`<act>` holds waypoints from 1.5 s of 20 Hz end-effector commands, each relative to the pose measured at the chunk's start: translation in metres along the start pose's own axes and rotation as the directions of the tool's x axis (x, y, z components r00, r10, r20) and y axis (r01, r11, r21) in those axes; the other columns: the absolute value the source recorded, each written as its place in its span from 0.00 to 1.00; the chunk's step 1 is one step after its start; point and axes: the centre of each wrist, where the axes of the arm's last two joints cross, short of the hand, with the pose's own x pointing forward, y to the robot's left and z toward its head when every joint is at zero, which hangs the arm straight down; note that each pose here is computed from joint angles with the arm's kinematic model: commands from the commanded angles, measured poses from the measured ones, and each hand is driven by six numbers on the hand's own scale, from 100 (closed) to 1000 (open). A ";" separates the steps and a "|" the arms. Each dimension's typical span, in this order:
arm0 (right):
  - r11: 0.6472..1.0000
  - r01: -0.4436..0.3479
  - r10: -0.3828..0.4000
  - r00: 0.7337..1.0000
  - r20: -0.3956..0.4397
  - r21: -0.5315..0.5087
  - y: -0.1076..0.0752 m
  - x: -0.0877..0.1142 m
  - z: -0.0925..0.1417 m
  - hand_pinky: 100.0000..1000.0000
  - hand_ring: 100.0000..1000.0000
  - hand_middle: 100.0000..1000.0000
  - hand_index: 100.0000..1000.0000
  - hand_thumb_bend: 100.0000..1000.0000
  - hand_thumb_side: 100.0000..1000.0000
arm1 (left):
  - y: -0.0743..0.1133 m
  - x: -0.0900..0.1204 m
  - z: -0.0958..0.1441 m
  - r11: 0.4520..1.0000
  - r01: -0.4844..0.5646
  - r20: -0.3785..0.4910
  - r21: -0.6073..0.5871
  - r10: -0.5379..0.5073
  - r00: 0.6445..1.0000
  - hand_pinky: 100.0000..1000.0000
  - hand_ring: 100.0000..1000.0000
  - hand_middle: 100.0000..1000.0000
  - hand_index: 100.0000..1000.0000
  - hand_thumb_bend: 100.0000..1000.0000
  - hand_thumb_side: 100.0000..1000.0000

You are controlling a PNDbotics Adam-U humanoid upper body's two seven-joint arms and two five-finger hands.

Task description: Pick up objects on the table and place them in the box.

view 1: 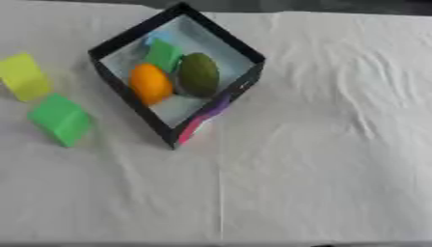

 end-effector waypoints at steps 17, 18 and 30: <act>0.998 -0.053 0.053 0.998 -0.031 0.030 0.002 0.010 -0.009 1.00 0.70 0.67 0.89 0.00 0.59 | -0.019 0.000 -0.008 0.983 0.144 0.205 -0.112 -0.119 0.972 0.83 0.80 0.74 0.75 0.31 0.25; 0.998 -0.053 0.054 0.998 -0.030 0.033 0.002 0.010 -0.010 1.00 0.70 0.67 0.89 0.00 0.59 | -0.019 0.000 -0.008 0.984 0.148 0.205 -0.104 -0.124 0.971 0.83 0.81 0.73 0.75 0.31 0.24; 0.997 -0.056 0.058 0.998 -0.040 0.043 0.002 0.009 -0.010 1.00 0.69 0.66 0.88 0.00 0.59 | -0.015 0.001 -0.021 0.963 0.214 0.225 -0.162 -0.175 0.958 0.89 0.86 0.77 0.78 0.22 0.22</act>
